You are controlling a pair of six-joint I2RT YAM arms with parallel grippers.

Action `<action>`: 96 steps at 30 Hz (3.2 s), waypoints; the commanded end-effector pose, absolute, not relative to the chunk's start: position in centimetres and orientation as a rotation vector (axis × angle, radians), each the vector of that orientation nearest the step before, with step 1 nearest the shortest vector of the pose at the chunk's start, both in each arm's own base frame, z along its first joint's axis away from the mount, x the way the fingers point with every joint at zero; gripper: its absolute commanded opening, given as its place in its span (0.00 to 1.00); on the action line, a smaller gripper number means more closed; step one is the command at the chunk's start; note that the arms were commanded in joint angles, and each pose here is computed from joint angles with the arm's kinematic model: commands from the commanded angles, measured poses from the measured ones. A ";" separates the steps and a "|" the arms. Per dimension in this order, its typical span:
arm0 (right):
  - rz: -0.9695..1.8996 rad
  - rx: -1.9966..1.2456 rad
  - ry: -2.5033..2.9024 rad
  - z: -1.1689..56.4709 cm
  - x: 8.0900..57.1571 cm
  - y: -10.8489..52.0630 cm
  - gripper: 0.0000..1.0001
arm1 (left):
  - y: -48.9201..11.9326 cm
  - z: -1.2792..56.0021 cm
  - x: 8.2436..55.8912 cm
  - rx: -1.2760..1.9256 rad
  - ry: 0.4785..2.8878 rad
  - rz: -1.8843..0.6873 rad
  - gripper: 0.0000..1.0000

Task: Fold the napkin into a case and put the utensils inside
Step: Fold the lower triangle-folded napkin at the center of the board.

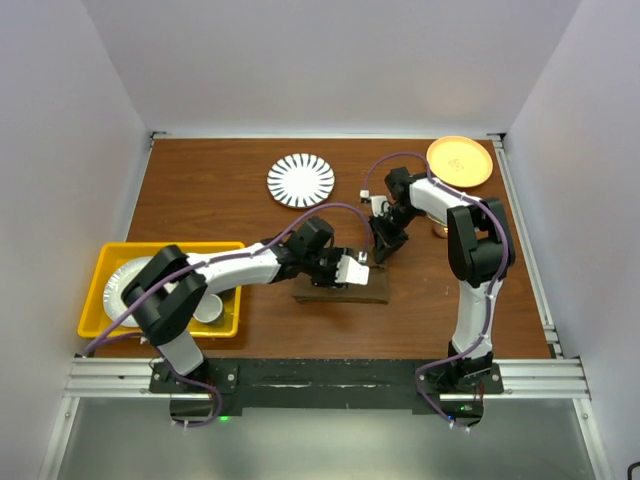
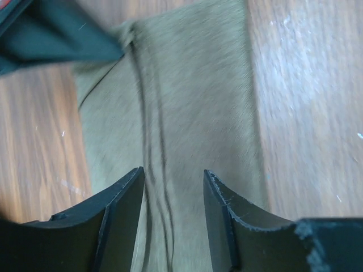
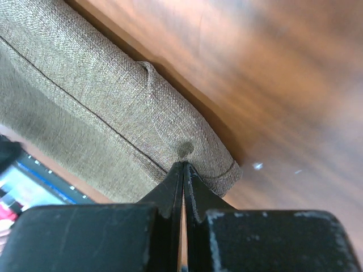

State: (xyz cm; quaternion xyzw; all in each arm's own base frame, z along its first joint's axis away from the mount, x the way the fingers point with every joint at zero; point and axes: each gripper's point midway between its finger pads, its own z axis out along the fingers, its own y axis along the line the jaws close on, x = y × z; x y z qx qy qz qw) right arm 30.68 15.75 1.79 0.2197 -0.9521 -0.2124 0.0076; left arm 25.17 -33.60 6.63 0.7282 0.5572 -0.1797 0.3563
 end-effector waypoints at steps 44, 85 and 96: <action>-0.679 0.649 -2.945 2.9 28.8 15.3 0.00 | -36.8 2.4 29.3 1.918 1.400 -0.275 0.07; -0.872 0.346 -3.066 5.9 28.3 16.2 0.11 | -35.9 1.2 27.8 1.910 1.501 -0.331 0.00; -0.815 0.280 -3.057 5.0 27.6 14.6 0.16 | -35.7 1.1 27.8 1.909 1.511 -0.328 0.00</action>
